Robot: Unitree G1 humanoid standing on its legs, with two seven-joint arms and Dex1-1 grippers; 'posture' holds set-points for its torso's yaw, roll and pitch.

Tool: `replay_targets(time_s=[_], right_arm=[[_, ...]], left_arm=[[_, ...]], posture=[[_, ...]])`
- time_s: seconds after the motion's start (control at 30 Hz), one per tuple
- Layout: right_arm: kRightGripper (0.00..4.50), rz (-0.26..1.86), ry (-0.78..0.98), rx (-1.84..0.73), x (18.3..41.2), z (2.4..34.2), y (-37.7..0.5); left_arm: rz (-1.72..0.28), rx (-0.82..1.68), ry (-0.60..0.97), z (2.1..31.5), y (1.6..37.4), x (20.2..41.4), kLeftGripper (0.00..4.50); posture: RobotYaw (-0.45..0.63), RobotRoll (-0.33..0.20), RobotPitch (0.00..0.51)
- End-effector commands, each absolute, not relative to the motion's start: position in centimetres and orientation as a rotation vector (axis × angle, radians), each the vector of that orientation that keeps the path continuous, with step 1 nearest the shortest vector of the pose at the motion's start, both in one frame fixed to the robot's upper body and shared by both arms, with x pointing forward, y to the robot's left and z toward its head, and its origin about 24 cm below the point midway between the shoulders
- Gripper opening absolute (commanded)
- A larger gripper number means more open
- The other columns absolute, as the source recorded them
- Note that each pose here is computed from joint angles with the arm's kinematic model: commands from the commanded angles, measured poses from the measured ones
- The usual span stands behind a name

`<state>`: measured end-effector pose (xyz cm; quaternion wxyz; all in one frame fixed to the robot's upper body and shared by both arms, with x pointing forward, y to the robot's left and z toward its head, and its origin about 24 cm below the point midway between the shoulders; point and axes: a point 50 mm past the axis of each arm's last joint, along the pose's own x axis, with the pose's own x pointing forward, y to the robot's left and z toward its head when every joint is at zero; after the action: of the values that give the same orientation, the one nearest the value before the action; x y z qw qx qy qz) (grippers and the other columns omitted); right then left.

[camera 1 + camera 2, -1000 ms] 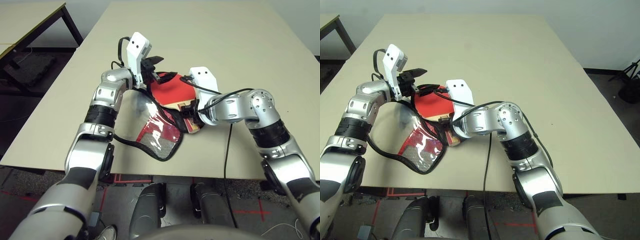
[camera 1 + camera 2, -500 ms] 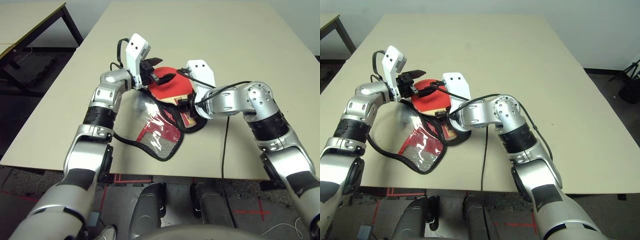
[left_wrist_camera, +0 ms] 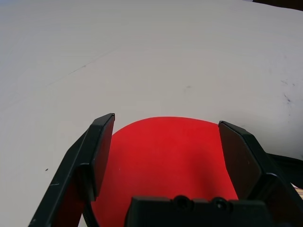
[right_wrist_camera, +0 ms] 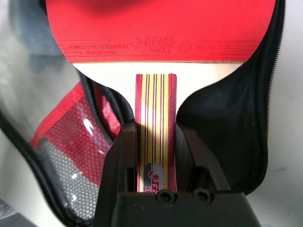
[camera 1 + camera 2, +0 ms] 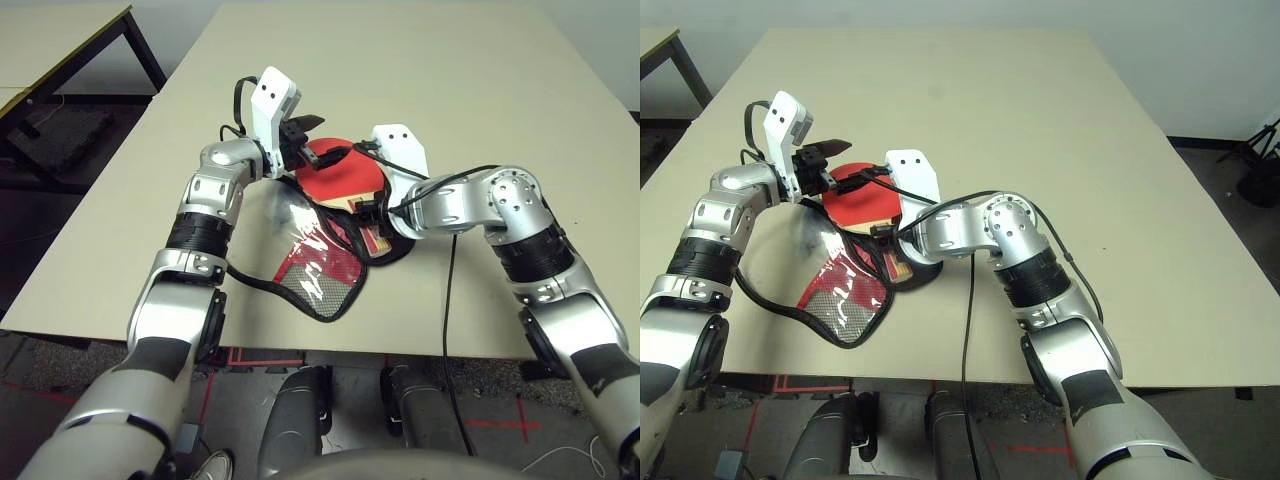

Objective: Store the ping-pong paddle in its case and zip it.

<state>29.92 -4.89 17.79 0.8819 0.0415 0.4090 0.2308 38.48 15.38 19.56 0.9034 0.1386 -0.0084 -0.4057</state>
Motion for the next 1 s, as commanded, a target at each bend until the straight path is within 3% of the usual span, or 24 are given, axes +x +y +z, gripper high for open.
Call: replay_targets(time_s=[0.03, 0.33, 0.37, 0.67, 0.77, 0.87, 1.0], right_arm=[[1.13, 0.494, 0.822, 0.097, 30.2, 18.3, -4.9], [1.2, 0.526, 0.813, 0.065, 30.6, 18.3, -5.0], [1.86, 0.534, 0.819, 0.059, 30.6, 18.2, -5.1], [4.47, 0.544, 0.761, 0.068, 31.7, 20.1, -5.7], [4.47, 0.576, 0.677, 0.096, 32.4, 22.0, -6.4], [4.47, 0.574, 0.522, 0.063, 33.4, 23.8, -9.7], [4.47, 0.52, 0.373, -0.034, 34.9, 23.2, -14.5]], left_arm=[[-0.833, 0.3, -0.009, 19.4, 15.6, 38.3, 4.5], [-0.833, 0.304, -0.009, 19.5, 15.7, 38.2, 4.5], [-0.832, 0.304, -0.009, 19.5, 15.7, 38.2, 4.5], [-0.833, 0.309, -0.021, 20.0, 15.6, 38.4, 4.5], [-0.827, 0.301, -0.058, 21.2, 15.6, 38.5, 4.5], [-0.761, 0.276, -0.124, 23.8, 16.8, 39.2, 4.5], [-0.667, 0.279, -0.147, 25.4, 18.9, 39.9, 4.5]], posture=[[-0.08, 0.0, 0.131], [-0.06, 0.0, 0.124], [-0.06, 0.0, 0.123], [-0.08, 0.0, 0.114], [-0.08, 0.0, 0.11], [-0.07, 0.0, 0.109], [-0.06, 0.0, 0.111]])
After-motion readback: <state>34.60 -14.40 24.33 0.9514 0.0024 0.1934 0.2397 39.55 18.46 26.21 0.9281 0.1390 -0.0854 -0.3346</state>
